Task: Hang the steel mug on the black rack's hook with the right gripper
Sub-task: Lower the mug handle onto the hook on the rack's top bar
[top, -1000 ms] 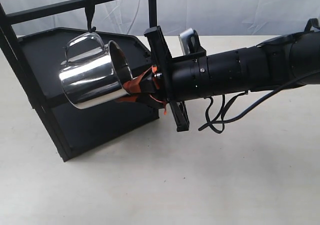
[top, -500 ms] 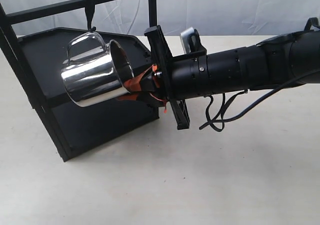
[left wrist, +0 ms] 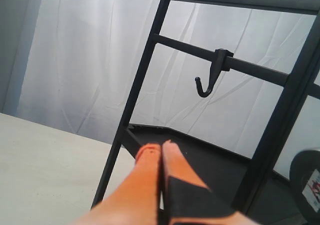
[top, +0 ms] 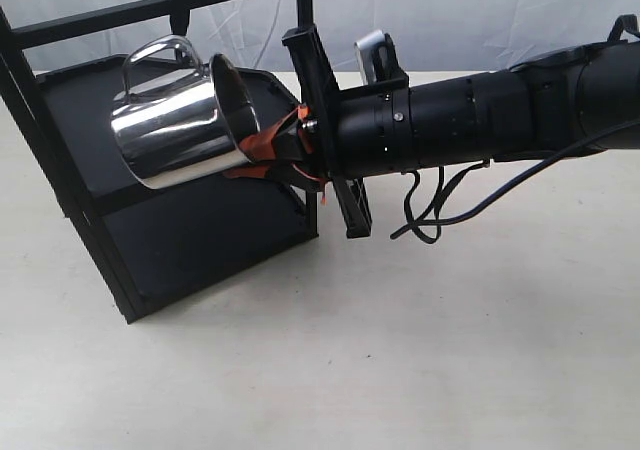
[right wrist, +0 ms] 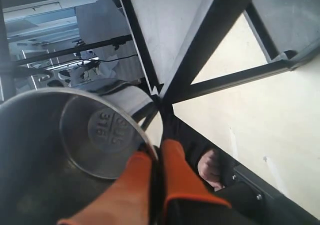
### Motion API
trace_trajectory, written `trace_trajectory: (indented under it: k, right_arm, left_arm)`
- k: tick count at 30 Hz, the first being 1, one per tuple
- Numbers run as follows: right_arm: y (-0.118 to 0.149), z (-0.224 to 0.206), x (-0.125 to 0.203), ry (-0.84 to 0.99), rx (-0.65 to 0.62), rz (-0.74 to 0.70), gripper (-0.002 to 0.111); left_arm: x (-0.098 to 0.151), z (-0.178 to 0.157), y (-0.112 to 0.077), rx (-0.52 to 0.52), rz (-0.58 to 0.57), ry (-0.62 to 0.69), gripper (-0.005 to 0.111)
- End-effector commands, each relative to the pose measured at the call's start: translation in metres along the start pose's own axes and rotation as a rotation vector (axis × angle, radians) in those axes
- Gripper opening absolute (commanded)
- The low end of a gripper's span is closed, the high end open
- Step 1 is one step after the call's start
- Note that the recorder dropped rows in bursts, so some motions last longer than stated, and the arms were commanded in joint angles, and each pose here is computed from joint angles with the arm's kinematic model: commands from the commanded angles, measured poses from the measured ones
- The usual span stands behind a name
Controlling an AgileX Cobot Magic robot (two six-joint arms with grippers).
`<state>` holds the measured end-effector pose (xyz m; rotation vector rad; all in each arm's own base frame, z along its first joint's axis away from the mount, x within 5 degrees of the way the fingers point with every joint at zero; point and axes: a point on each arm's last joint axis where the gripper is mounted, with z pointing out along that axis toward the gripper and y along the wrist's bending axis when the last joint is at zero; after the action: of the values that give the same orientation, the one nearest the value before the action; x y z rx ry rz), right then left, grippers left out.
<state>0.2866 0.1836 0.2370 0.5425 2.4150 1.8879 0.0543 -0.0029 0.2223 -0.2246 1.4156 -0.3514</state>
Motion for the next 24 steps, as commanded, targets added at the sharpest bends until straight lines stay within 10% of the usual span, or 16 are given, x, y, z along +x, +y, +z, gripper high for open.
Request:
trace_trajectory:
  k: [1,24]
  right_arm:
    - [0.003,-0.002,-0.004,-0.033,-0.006,0.014,-0.001]
    - [-0.017,0.006,-0.018,-0.094,0.058,0.095,-0.001]
  left_arm:
    - [-0.001,0.000,0.000,0.003,0.000,-0.007,0.000]
    - [-0.001,0.000,0.000,0.003,0.000,-0.007,0.000]
